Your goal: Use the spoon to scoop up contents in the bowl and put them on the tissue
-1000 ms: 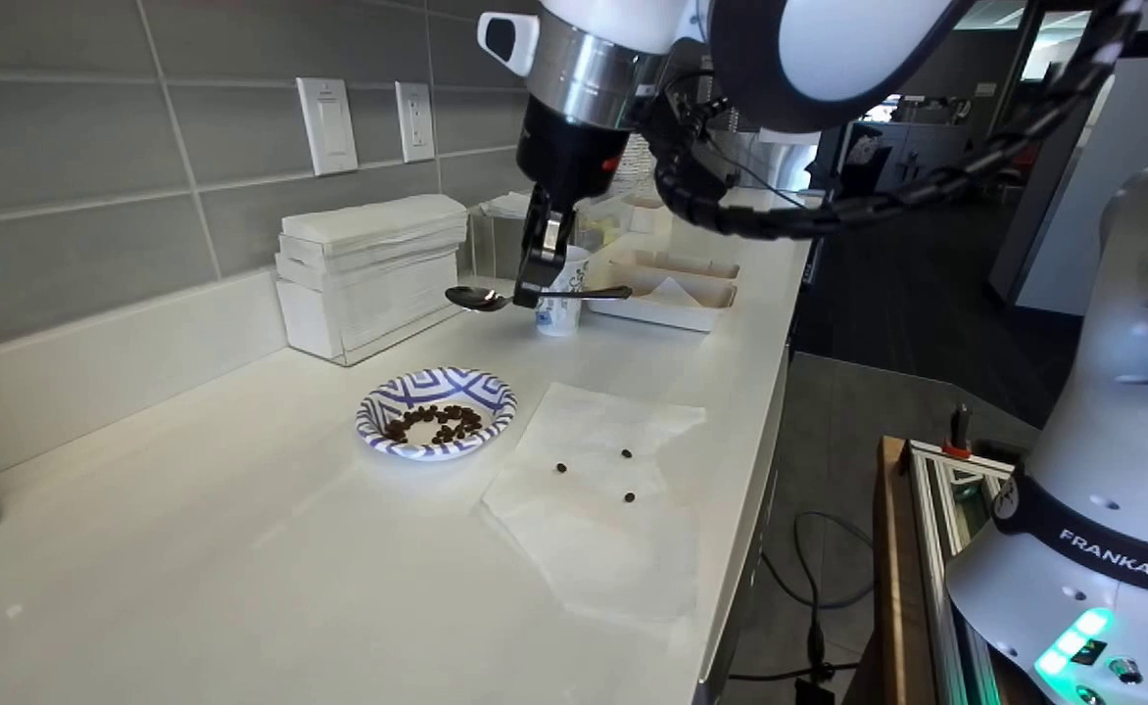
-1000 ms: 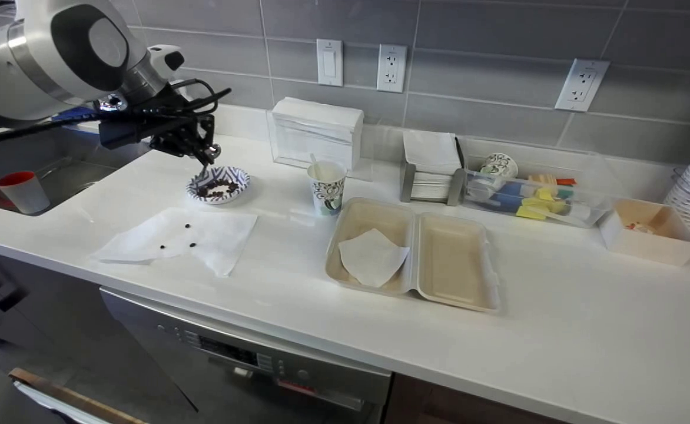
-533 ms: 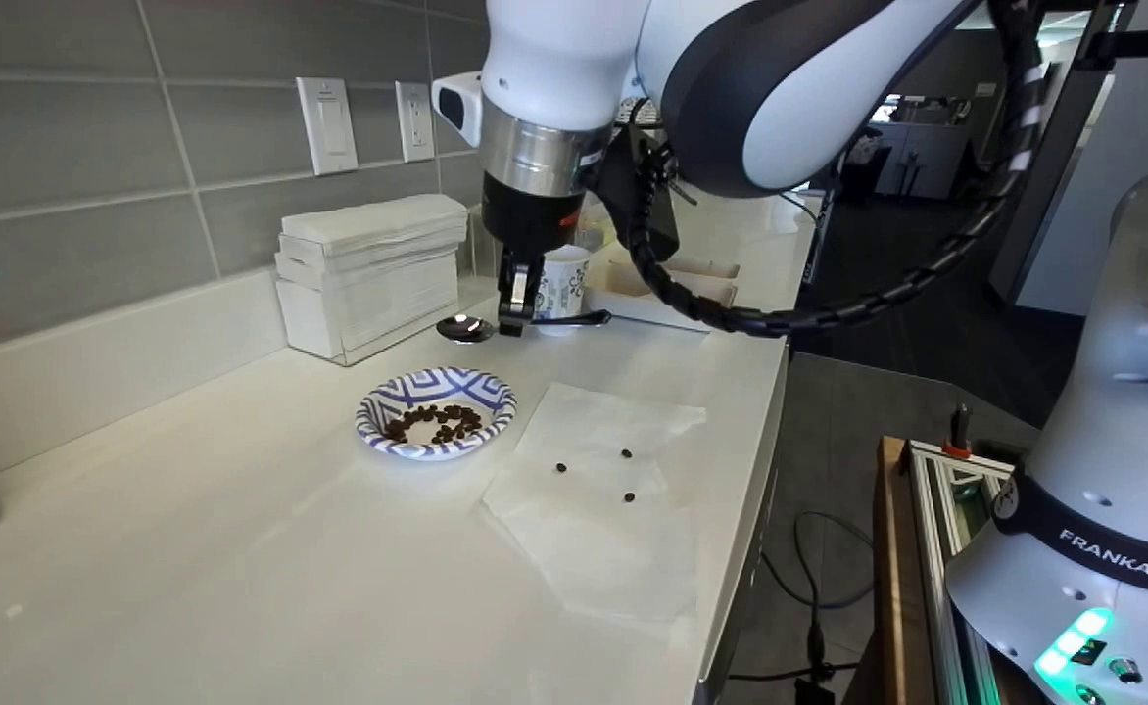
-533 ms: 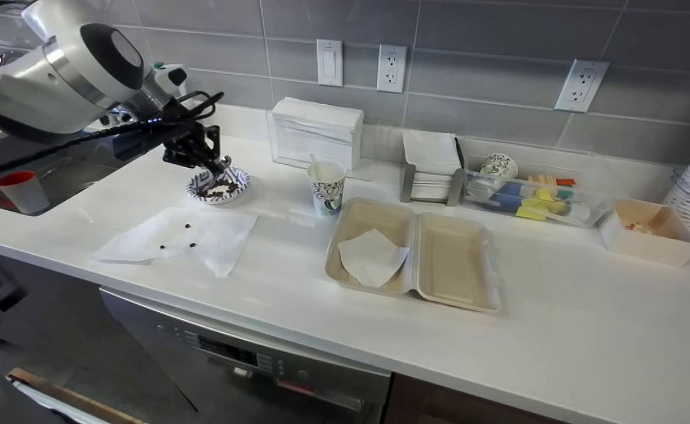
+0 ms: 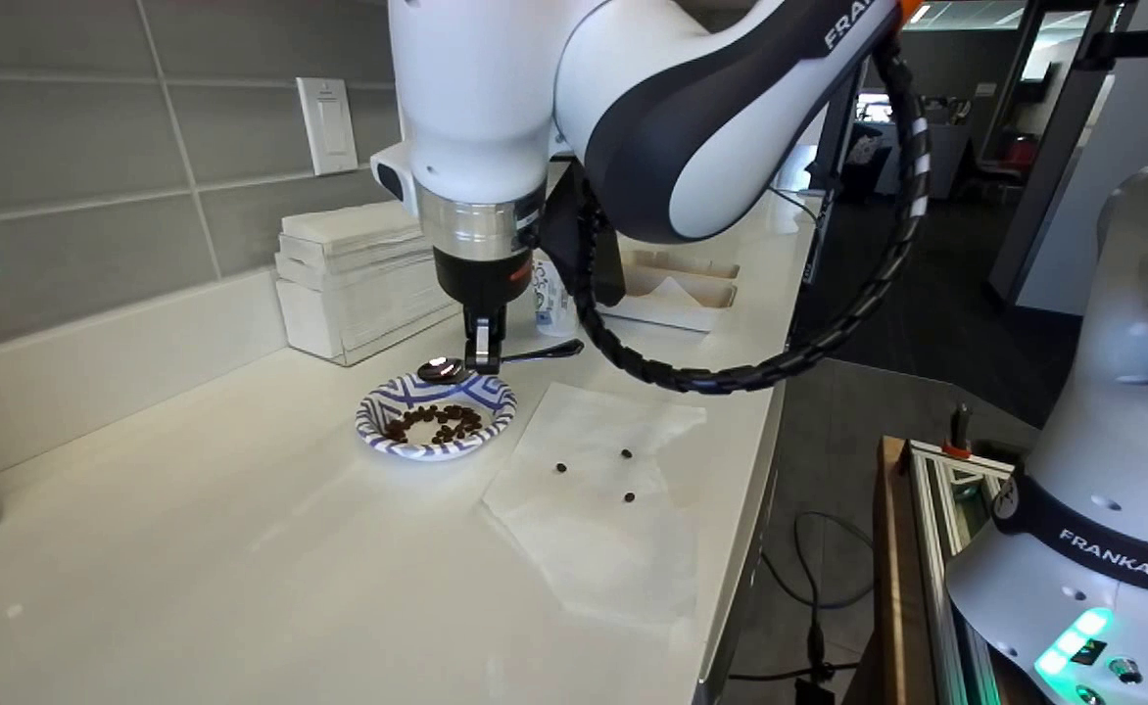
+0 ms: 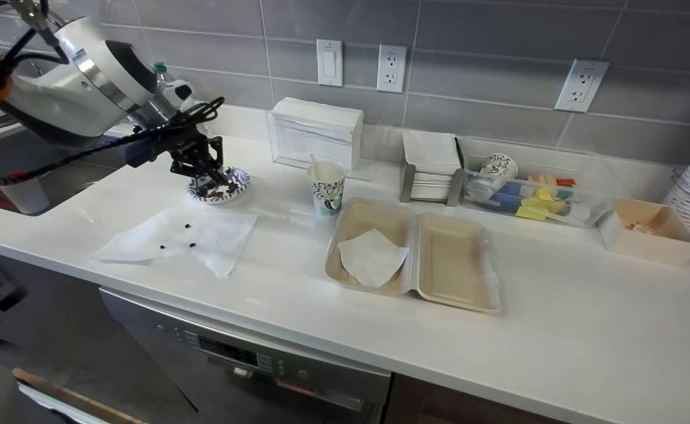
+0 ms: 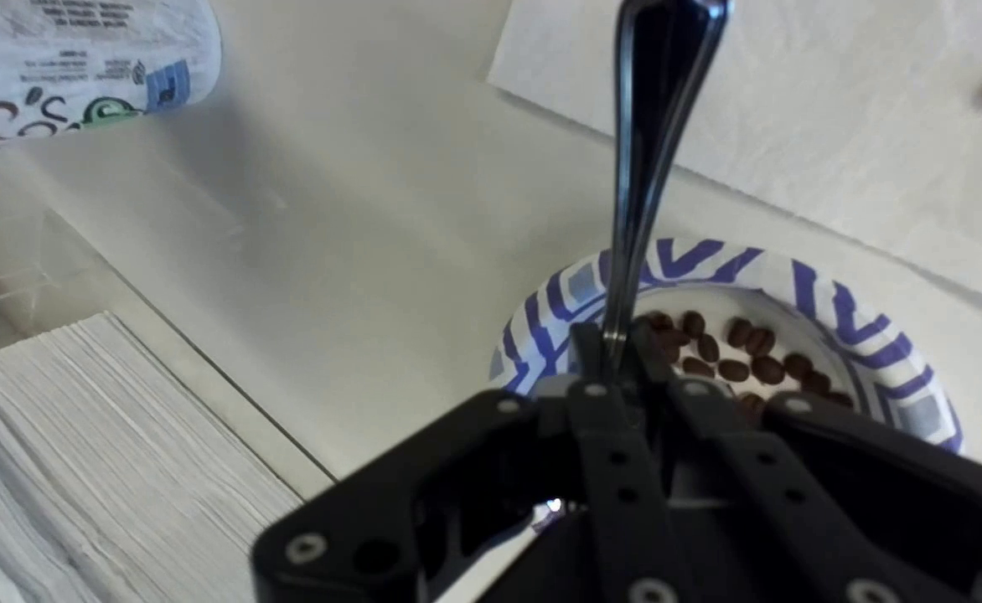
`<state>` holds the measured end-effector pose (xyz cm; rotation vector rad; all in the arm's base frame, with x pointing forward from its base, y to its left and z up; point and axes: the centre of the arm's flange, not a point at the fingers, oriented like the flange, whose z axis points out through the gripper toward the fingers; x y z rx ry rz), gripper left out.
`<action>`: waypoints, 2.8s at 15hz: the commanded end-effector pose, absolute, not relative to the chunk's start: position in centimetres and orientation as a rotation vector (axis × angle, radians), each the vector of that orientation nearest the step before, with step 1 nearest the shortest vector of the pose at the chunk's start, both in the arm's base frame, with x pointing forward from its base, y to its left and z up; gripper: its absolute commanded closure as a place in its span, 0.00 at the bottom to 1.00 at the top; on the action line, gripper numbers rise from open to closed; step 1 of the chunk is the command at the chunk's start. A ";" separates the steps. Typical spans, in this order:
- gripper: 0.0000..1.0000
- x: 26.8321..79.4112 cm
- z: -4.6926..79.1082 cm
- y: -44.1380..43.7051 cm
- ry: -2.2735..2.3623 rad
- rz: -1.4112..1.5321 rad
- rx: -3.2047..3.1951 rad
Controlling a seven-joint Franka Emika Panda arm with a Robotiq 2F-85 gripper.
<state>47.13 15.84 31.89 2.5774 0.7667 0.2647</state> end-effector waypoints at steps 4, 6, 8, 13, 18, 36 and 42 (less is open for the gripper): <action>0.92 48.4 30.8 16.5 0.808 0.240 2.579; 0.92 48.5 30.7 16.5 0.811 0.238 2.580; 0.98 48.6 30.5 16.9 0.807 0.231 2.591; 0.98 48.1 30.2 17.7 0.785 0.211 2.575; 0.98 48.0 29.8 17.6 0.715 0.166 2.560; 0.98 50.6 27.9 18.1 0.542 0.067 2.494; 0.98 51.2 27.3 18.8 0.563 0.027 2.437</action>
